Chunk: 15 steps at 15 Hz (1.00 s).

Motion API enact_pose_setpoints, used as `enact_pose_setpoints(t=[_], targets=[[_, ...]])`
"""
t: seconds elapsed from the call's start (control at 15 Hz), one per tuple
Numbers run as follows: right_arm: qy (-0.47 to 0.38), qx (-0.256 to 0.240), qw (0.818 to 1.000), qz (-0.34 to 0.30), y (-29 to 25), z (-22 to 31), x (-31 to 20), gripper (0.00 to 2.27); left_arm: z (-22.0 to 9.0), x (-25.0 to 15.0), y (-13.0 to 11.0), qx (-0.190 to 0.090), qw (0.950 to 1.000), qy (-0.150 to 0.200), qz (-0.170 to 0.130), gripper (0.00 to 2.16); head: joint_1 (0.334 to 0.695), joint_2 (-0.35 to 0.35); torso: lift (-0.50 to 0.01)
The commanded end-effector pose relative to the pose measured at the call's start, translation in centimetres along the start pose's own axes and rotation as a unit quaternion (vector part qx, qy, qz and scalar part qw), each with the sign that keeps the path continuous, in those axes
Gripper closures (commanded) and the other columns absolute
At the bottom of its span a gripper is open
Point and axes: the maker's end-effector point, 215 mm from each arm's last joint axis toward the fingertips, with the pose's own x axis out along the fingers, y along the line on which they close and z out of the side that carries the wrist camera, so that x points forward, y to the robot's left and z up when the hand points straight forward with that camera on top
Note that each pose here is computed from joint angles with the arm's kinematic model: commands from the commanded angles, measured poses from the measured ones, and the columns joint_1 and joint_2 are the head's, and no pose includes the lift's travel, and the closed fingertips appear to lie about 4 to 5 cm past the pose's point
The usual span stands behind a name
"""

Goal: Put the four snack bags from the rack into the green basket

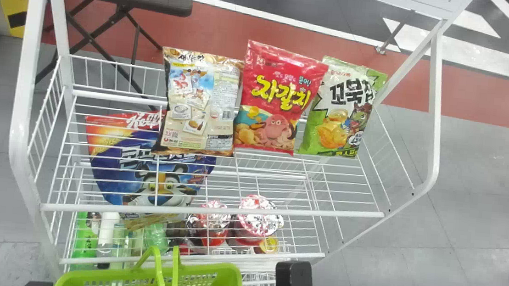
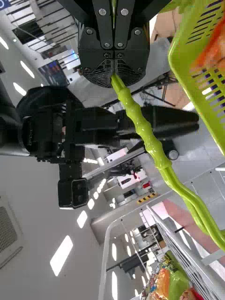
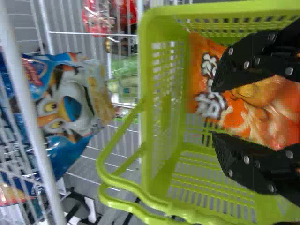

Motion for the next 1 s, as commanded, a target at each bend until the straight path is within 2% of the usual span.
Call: enact_pose_setpoints(t=[0.0,0.13,0.33,0.4,0.6,0.8,0.93], targets=[[-0.037,-0.01,0.999,-0.008,-0.9,2.3,-0.5,0.06,0.0,-0.1,0.0,0.0,1.0,0.0,0.001,1.9,0.695,-0.35,-0.006],[-0.12,-0.038,0.992,-0.015,-1.2,7.6,-1.9,0.06,-0.1,0.1,0.0,0.0,1.0,0.002,0.001,1.9,0.695,-0.35,-0.006],[-0.292,-0.099,0.95,-0.042,-0.3,18.7,-5.5,0.07,-0.3,0.4,-0.1,0.001,1.0,0.005,0.0,1.9,0.695,-0.35,-0.006],[-0.318,-0.123,0.938,-0.069,0.1,21.6,-5.5,0.08,-0.2,0.4,-0.1,0.003,1.0,0.006,0.0,1.9,0.695,-0.35,-0.006],[-0.372,-0.15,0.909,-0.111,0.8,29.4,-5.0,0.08,-0.3,0.4,-0.1,0.002,0.9999,0.012,0.0,1.9,0.695,-0.35,-0.006],[-0.356,-0.163,0.915,-0.099,2.1,34.0,-1.1,0.08,-0.3,0.3,-0.2,0.002,0.9999,0.01,-0.004,1.9,0.695,-0.35,-0.006],[-0.324,-0.16,0.928,-0.091,2.2,34.7,1.9,0.08,-0.3,0.1,0.0,0.001,1.0,0.008,-0.002,1.9,0.695,-0.337,-0.006]])
